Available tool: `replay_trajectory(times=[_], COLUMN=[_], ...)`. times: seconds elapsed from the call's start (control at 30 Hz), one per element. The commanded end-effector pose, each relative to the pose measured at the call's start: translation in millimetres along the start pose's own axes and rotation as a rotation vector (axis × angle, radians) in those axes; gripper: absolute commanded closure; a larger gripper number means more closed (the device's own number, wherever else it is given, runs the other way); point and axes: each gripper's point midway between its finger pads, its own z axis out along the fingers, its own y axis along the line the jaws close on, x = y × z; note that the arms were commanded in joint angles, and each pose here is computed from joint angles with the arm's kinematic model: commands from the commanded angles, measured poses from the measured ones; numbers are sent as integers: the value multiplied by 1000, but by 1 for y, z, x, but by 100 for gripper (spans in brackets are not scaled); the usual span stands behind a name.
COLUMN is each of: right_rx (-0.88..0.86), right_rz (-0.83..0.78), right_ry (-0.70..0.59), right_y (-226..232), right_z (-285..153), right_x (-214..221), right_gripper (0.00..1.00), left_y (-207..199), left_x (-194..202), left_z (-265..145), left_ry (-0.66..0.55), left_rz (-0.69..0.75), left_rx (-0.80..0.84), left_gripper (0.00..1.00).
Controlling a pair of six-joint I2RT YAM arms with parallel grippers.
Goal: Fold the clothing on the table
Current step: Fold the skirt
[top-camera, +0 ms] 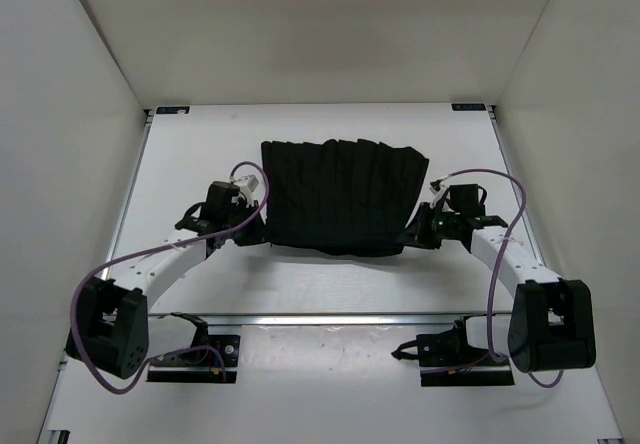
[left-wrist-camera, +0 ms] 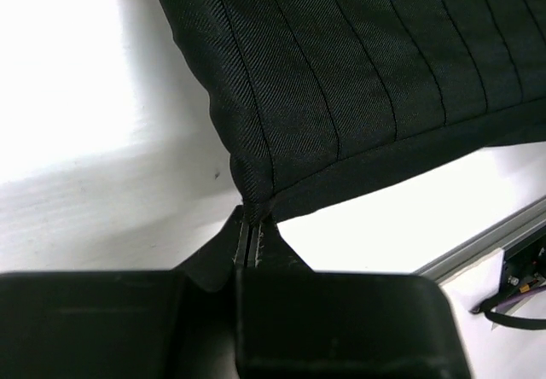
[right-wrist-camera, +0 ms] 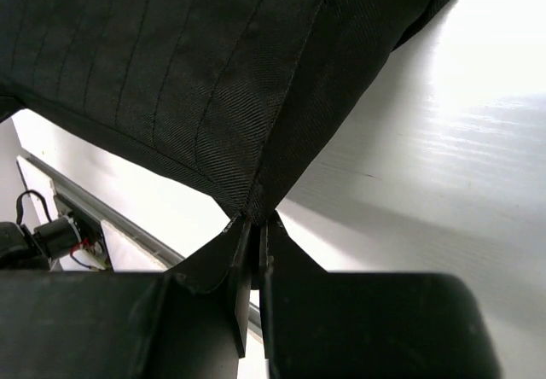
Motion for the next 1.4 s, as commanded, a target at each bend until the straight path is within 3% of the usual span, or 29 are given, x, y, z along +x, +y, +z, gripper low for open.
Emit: replay_trajectory(times=[0.0, 0.13, 0.27, 0.3, 0.4, 0.47, 0.57, 0.63, 0.7, 0.73, 0.8, 0.83, 0.87, 0.9, 0.97, 1.03, 1.17, 1.23, 1.3, 1.37], right_rx=[56, 24, 17, 26, 20, 10, -8, 10, 38, 42, 27, 11, 24, 40, 51, 27, -92, -84, -58, -35], right_rz=[-18, -29, -105, -142, -234, -287, -350, -356, -331, -300, -221, -203, -178, -178, -194, -206, -222, -182, -199, -203], right_ry=[-51, -67, -162, -190, -305, -383, -504, -518, -468, -414, -286, -212, -150, -104, -19, 15, -50, 4, -14, -18], right_y=[-18, -13, 3, 8, 36, 60, 85, 80, 59, 41, 18, 9, -3, -2, 4, 22, 60, 50, 51, 46], right_z=[3, 15, 8, 4, -18, -40, -74, -79, -66, -56, -36, -26, -22, -19, -20, -26, -25, -5, 6, 18], right_x=[-20, -61, -149, -177, -253, -288, -320, -308, -282, -258, -204, -168, -131, -106, -43, -8, -6, -15, -49, -76], right_gripper=[100, 100, 100, 100, 100, 100, 100, 100, 100, 100, 100, 100, 99, 100, 100, 100, 100, 100, 100, 100], left_y=[26, 33, 28, 13, -2, -25, -38, -40, -21, -25, -2, -8, -1, 11, -4, 6, 10, 11, 12, 5], left_x=[2, -44, -98, -149, -205, -263, -297, -291, -251, -243, -180, -169, -128, -95, -58, -24, -49, -69, -84, -123], left_z=[2, 17, 48, 45, 48, 23, -4, -18, -5, -14, -2, -14, -8, -16, -42, -55, -69, -58, -34, -21], left_ry=[-19, -75, -81, -161, -229, -351, -464, -495, -427, -436, -315, -320, -234, -192, -190, -128, -209, -231, -190, -212], left_rz=[-22, -73, -51, -23, 19, 57, 80, 99, 97, 117, 104, 122, 119, 109, 122, 76, -6, -1, 4, 5], left_rx=[-101, -105, -96, -77, -66, -40, -52, -66, -111, -115, -162, -156, -175, -212, -192, -204, -187, -182, -180, -148], left_gripper=[100, 100, 100, 100, 100, 100, 100, 100, 100, 100, 100, 100, 100, 100, 100, 100, 100, 100, 100, 100])
